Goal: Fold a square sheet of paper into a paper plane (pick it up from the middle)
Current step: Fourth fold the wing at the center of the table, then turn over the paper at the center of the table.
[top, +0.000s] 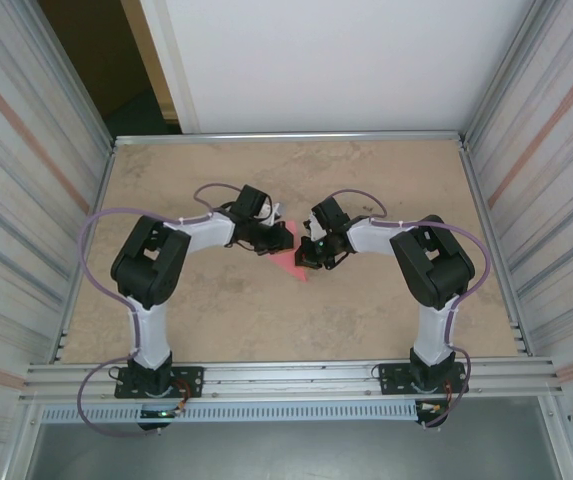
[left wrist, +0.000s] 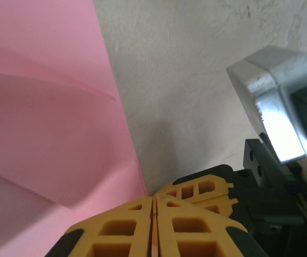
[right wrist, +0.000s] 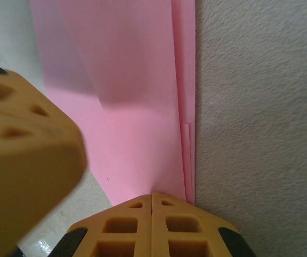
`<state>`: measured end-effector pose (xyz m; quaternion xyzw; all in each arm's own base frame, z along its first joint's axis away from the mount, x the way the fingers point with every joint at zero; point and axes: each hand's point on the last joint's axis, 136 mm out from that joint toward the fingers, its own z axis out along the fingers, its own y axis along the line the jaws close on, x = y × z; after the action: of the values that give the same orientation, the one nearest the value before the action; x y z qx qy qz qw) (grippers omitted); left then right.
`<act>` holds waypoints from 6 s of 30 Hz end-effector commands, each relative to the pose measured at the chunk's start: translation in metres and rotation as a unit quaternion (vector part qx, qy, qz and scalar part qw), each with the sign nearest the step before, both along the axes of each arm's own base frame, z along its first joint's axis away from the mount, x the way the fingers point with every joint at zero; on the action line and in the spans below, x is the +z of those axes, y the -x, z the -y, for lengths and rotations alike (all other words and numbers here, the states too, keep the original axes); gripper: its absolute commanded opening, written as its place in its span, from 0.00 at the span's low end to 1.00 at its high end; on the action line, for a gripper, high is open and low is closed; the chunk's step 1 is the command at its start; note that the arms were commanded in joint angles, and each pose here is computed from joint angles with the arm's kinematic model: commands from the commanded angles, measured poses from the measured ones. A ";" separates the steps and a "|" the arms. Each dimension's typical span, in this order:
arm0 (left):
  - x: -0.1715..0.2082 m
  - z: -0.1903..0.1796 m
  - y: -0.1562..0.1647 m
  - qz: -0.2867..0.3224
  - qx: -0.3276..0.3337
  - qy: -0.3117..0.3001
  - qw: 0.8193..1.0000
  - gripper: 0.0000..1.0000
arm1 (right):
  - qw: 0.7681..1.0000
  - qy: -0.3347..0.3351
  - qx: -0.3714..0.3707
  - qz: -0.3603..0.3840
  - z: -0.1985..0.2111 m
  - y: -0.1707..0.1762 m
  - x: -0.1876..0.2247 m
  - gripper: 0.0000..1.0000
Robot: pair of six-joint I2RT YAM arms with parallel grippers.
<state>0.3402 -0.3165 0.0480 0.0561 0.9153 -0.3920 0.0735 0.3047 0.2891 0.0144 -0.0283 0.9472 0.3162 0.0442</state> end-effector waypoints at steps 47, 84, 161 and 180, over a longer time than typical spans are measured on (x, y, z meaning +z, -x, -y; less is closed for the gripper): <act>0.056 -0.120 -0.159 0.103 0.141 -0.017 0.984 0.26 | 0.995 -0.066 -0.058 0.051 -0.002 -0.039 0.067 0.25; 0.088 -0.143 -0.014 0.086 0.221 0.080 0.968 0.99 | 0.988 -0.132 0.052 0.064 -0.013 -0.078 0.040 0.22; 0.198 -0.032 -0.001 0.263 0.024 0.206 0.942 0.14 | 0.939 -0.266 -0.094 0.196 0.044 -0.086 0.225 0.51; 0.103 -0.100 -0.034 0.286 -0.026 -0.498 0.818 0.12 | 0.943 -0.032 -0.219 0.250 0.150 -0.075 0.179 0.61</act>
<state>0.3764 -0.2723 0.1746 0.1826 0.9239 -0.0673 0.3295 0.3851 0.1600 0.2048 0.0898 0.8642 0.3590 0.3408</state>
